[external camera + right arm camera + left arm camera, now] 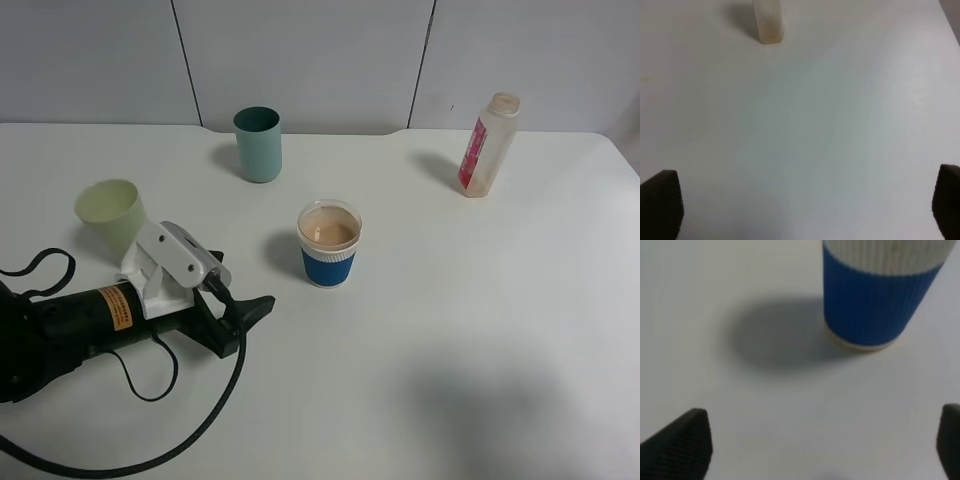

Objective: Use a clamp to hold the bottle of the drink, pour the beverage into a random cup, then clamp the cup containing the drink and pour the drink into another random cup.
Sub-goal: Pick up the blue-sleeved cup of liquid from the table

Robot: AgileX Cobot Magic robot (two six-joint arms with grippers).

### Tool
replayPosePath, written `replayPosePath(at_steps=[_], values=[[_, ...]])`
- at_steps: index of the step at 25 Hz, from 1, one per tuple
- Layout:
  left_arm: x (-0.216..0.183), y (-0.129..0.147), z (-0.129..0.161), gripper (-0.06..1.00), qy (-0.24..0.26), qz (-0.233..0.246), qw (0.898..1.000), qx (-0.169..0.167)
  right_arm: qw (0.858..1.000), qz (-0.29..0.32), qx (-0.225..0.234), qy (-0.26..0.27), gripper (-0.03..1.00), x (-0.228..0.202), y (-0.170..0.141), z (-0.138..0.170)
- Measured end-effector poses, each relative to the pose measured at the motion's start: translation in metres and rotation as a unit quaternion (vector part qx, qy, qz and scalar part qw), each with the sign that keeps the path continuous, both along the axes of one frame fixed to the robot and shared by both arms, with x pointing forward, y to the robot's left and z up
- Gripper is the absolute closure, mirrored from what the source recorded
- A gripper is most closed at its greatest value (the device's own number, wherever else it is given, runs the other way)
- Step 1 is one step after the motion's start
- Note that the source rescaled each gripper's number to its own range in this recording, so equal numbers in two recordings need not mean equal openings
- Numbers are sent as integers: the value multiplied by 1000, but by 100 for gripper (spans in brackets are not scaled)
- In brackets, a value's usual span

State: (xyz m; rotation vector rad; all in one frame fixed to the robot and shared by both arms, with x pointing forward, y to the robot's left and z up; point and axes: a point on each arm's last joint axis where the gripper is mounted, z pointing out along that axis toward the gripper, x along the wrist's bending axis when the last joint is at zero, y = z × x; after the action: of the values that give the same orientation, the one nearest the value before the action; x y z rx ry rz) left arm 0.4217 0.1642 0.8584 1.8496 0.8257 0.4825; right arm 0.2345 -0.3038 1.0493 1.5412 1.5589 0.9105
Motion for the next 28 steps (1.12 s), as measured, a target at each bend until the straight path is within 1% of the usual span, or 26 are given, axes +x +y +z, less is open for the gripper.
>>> replayPosePath(at_steps=[5, 9, 15, 16, 17, 19, 21, 22, 23, 24, 25, 28], values=[[8, -9, 3, 35, -16, -18, 1000, -11, 1000, 0, 0, 0, -3, 0, 0, 0], [15, -15, 3, 39, -24, -26, 999, -16, 1000, 0, 0, 0, -3, 0, 0, 0], [19, -21, -11, 39, -11, -43, 999, -9, 1000, 0, 0, 0, -3, 0, 0, 0], [21, -23, -13, 36, -11, -51, 999, -10, 1000, 0, 0, 0, -3, 0, 0, 0], [21, -23, -13, 36, -11, -51, 999, -10, 1000, 0, 0, 0, -3, 0, 0, 0], [22, -25, -12, 26, -10, -54, 998, -15, 1000, 0, 0, 0, -3, 0, 0, 0], [23, -26, -12, 24, -10, -54, 998, -16, 1000, 0, 0, 0, -3, 0, 0, 0], [25, -27, -11, 9, -4, -49, 998, -29, 1000, 0, 0, 0, -3, 0, 0, 0], [26, -28, -11, 4, -1, -46, 998, -35, 1000, 0, 0, 0, -3, 0, 0, 0], [26, -28, -11, 4, -1, -46, 998, -35, 1000, 0, 0, 0, -3, 0, 0, 0], [27, -28, -10, -1, 2, -43, 998, -41, 1000, 0, 0, 0, -3, 0, 0, 0], [33, -33, -7, -4, -6, -46, 998, -51, 1000, 0, 0, 0, -3, 0, 0, 0]])
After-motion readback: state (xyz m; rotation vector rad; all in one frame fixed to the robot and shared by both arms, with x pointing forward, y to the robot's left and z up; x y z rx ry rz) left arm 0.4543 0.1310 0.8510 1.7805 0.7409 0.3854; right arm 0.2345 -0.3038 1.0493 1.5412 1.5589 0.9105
